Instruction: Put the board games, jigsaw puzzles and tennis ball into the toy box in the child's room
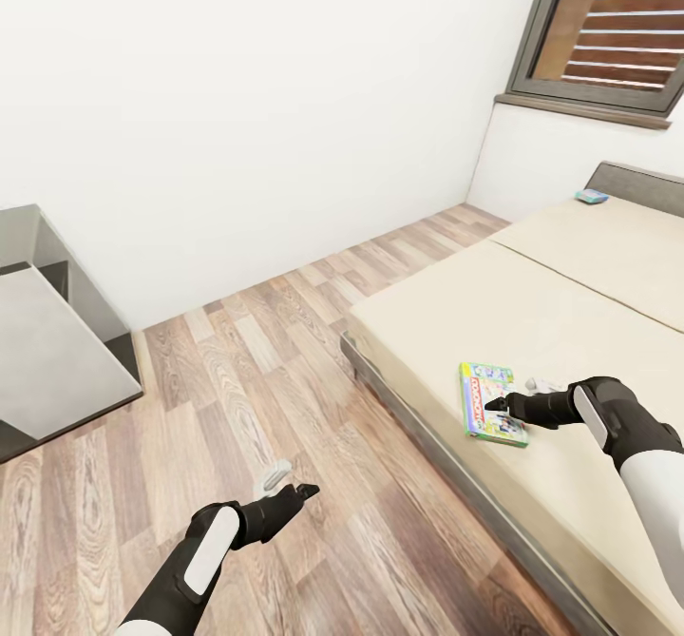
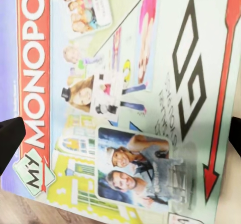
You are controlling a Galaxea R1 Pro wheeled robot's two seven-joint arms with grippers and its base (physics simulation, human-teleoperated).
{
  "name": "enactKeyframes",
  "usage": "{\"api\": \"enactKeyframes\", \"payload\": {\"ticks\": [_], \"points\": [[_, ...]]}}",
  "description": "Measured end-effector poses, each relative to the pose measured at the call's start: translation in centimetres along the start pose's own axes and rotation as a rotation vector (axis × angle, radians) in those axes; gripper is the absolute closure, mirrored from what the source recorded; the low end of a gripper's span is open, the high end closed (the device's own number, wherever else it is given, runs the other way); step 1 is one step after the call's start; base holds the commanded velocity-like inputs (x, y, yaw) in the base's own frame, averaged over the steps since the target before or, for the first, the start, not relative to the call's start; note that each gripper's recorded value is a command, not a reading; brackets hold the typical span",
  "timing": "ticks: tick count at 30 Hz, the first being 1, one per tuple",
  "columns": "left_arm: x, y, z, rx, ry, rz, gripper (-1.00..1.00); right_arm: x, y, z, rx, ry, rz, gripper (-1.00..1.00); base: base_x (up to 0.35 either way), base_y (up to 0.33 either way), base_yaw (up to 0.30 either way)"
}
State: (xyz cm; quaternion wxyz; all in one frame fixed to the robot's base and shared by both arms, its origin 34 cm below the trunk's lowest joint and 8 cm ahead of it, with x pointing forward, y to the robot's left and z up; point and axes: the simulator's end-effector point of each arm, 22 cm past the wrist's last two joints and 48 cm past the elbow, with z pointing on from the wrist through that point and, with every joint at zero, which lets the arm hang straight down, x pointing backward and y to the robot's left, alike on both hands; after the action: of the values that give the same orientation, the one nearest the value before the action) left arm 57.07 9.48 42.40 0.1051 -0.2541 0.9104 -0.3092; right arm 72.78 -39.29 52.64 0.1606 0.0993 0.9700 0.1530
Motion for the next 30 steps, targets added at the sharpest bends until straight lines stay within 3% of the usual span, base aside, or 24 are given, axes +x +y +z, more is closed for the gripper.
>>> {"api": "enactKeyframes", "payload": {"ticks": [19,30], "points": [[0.01,0.03,0.0,0.0,0.0,0.0,-1.0,0.02,0.07,0.05,-0.001,0.0,-0.001,-1.0,0.0,0.0,0.213],[0.02,0.02,0.01,0.0,0.0,0.0,-1.0,0.09,0.09,0.07,-0.002,0.001,0.001,-1.0,0.0,0.0,0.085]]}}
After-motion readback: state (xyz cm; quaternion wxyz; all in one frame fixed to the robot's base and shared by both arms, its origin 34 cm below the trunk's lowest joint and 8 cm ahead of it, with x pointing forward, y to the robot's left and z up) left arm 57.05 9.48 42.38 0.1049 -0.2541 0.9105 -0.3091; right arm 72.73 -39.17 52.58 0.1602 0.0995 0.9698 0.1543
